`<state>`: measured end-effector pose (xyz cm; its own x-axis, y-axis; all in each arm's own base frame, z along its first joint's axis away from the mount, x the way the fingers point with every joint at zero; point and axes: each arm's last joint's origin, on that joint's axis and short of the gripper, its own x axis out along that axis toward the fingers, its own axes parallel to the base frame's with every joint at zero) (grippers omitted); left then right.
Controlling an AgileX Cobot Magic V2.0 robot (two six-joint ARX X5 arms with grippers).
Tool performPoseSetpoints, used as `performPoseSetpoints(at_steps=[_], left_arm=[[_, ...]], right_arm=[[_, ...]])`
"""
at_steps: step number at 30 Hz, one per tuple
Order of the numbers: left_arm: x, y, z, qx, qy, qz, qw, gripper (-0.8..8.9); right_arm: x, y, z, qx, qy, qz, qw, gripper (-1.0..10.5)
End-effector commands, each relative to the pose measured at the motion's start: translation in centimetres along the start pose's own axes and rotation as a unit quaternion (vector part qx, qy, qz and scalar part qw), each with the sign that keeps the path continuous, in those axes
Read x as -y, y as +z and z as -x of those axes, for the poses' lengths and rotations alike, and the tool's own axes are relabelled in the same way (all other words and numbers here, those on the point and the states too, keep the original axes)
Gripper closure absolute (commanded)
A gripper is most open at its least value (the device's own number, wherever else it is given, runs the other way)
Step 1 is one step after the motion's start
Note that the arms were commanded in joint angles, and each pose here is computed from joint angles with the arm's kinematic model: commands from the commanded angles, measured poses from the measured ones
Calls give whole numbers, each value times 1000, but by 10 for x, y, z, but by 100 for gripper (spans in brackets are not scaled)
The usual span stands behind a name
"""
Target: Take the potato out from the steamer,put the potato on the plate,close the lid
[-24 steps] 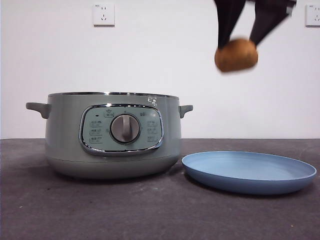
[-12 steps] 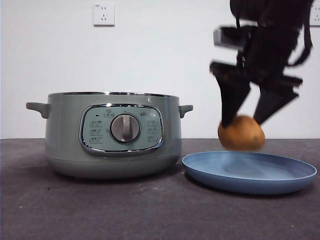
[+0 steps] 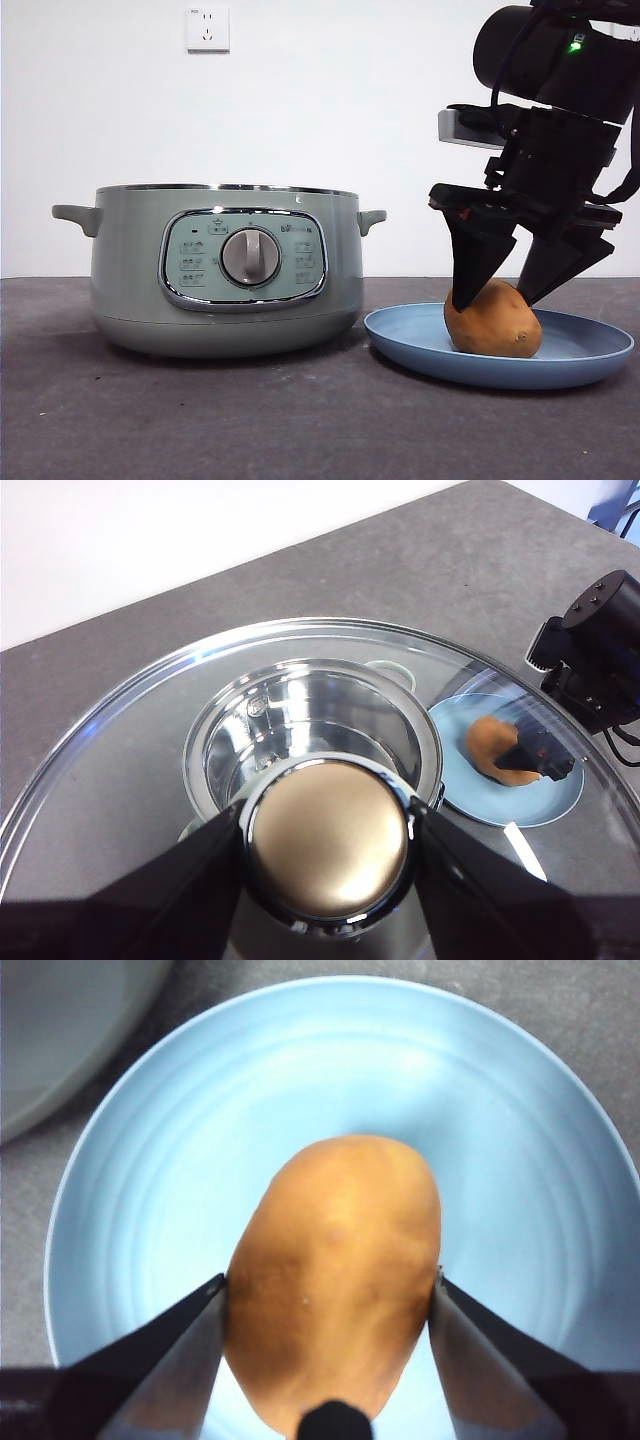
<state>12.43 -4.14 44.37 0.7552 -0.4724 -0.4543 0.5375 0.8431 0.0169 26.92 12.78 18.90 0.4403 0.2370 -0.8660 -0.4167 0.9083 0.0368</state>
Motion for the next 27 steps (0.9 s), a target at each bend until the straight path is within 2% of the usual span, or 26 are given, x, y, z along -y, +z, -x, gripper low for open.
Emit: performPoseSetpoints(at_steps=[1,4,5,9,11,19,27], left_arm=[[-1,9,1,31,1,-11,999,822],[-4,11,-10,20,-1,-8,1000,822],[-6,12,-15,17,-2,-8,1000,822],[-10,17,-34,14,-19,-11,1000,822],[-12,20,-45,12,-29,-11,999,822],[-18,28,-97,-3,-50,-26,998,822],[-21,27,-150,-22,-66,-41,997,822]], right_arm=[[3,-3,-4,-8,-2,-8,1000,957],[5,-4,-4,-12,-4,-12,1000,930],[6,-4,-4,-12,-5,-17,1000,876],[6,-4,-3,-12,-5,-27,1000,469],[6,-4,-4,-11,-5,-27,1000,373],[6,4,6,3,-6,-27,1000,374],[4,11,64,99,-4,-34,995,375]])
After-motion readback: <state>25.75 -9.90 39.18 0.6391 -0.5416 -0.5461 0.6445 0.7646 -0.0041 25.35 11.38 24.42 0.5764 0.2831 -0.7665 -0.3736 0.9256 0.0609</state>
